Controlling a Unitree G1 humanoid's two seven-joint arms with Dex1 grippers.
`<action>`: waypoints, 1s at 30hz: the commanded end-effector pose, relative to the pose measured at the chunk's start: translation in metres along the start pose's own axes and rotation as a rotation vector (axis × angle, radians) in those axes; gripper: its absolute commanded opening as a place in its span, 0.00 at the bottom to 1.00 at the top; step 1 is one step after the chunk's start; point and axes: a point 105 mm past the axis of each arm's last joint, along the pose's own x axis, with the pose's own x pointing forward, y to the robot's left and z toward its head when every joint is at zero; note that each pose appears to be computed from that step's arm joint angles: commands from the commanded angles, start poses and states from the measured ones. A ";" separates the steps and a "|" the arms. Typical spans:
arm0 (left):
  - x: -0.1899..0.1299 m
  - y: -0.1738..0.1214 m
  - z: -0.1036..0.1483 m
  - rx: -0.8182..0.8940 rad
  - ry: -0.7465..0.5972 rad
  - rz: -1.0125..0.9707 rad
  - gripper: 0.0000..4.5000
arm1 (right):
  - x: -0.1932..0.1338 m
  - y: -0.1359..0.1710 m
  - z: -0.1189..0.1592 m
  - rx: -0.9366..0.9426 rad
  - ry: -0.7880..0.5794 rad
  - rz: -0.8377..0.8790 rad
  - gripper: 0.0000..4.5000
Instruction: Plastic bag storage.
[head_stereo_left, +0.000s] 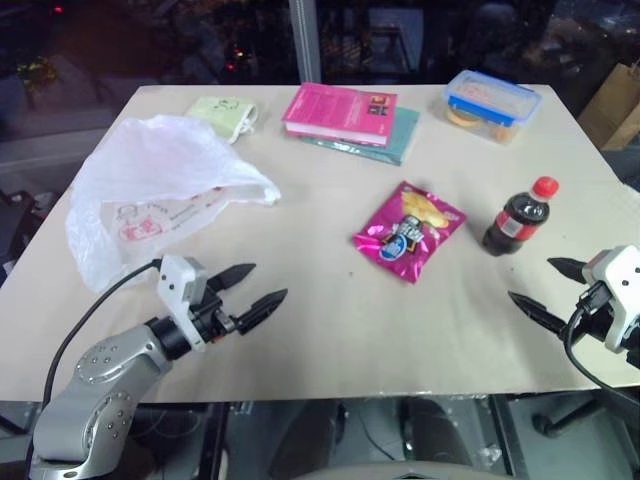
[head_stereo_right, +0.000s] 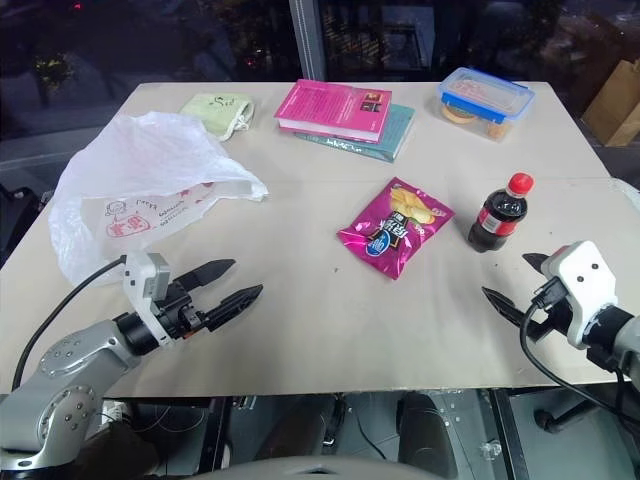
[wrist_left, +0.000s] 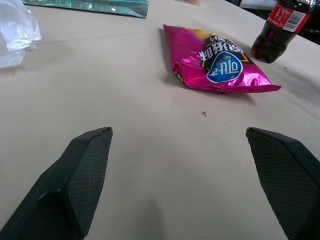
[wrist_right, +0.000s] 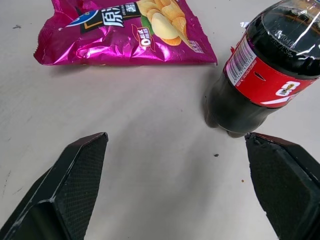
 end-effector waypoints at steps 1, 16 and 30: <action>0.002 0.000 0.015 0.027 -0.054 0.005 0.99 | 0.000 0.001 0.018 -0.050 -0.049 -0.010 1.00; -0.003 0.069 0.069 0.564 -0.059 0.521 0.99 | 0.009 0.069 0.094 -0.123 -0.392 0.326 1.00; -0.029 0.175 0.084 1.016 0.417 0.844 0.99 | 0.031 0.072 0.084 -0.155 -0.431 0.286 1.00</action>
